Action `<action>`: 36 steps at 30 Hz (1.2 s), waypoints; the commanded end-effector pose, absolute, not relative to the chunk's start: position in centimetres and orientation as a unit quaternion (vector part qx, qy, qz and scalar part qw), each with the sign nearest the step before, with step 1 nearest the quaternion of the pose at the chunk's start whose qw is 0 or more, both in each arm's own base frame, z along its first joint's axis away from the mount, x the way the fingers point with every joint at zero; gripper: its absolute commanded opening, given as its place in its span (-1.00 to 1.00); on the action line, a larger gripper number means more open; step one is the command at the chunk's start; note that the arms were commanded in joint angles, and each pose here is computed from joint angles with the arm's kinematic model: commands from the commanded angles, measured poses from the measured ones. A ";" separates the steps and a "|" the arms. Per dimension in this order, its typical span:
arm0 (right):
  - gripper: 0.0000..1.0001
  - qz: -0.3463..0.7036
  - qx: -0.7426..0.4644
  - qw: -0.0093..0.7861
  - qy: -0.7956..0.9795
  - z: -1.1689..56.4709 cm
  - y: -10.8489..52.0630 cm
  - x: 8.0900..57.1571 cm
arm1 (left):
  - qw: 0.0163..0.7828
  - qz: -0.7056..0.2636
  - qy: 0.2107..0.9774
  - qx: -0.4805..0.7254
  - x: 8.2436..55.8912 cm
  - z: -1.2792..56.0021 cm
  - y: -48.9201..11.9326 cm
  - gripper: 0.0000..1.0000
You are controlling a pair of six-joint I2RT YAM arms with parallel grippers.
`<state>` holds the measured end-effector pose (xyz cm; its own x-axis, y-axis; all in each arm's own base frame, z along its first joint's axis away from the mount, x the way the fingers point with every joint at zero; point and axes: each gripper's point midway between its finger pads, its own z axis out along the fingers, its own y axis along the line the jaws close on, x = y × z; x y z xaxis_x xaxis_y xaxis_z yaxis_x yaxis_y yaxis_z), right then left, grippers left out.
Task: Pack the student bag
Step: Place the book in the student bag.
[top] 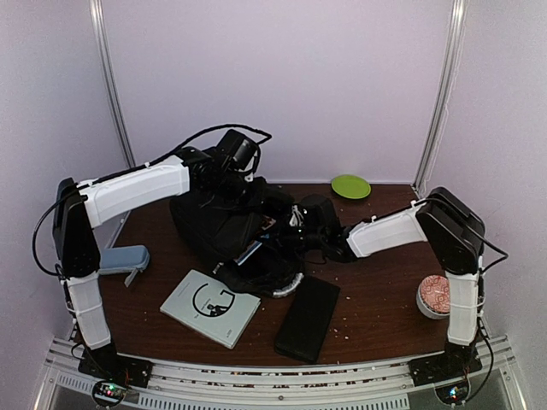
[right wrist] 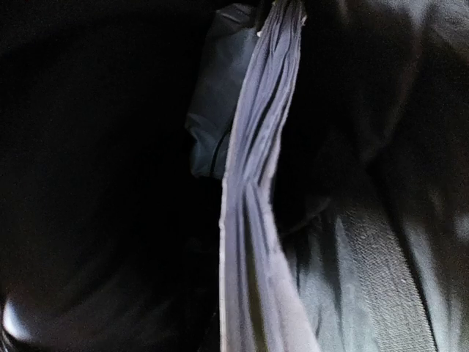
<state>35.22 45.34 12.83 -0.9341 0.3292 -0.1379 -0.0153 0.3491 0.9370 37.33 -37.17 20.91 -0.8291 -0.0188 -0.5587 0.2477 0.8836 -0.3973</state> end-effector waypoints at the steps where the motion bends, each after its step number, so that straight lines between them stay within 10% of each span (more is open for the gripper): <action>1: -1.00 0.550 0.095 0.160 0.815 11.4 46.1 36.5 | 0.279 -0.384 0.872 0.120 34.8 26.0 -43.6 -1.00; 25: -0.97 0.508 0.104 0.161 0.840 7.5 47.1 41.1 | 0.254 -0.381 0.882 0.110 34.3 23.5 -42.8 -1.00; 36: 0.05 0.507 0.084 0.171 0.841 11.7 44.4 38.7 | 0.278 -0.337 0.899 0.041 37.4 21.8 -38.9 -1.00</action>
<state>38.84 45.04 7.57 -0.9366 0.3161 -0.1511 0.0268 0.4945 0.8688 36.83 -38.13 17.93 -0.8681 -0.0381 -0.4950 0.2415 0.8387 -0.4881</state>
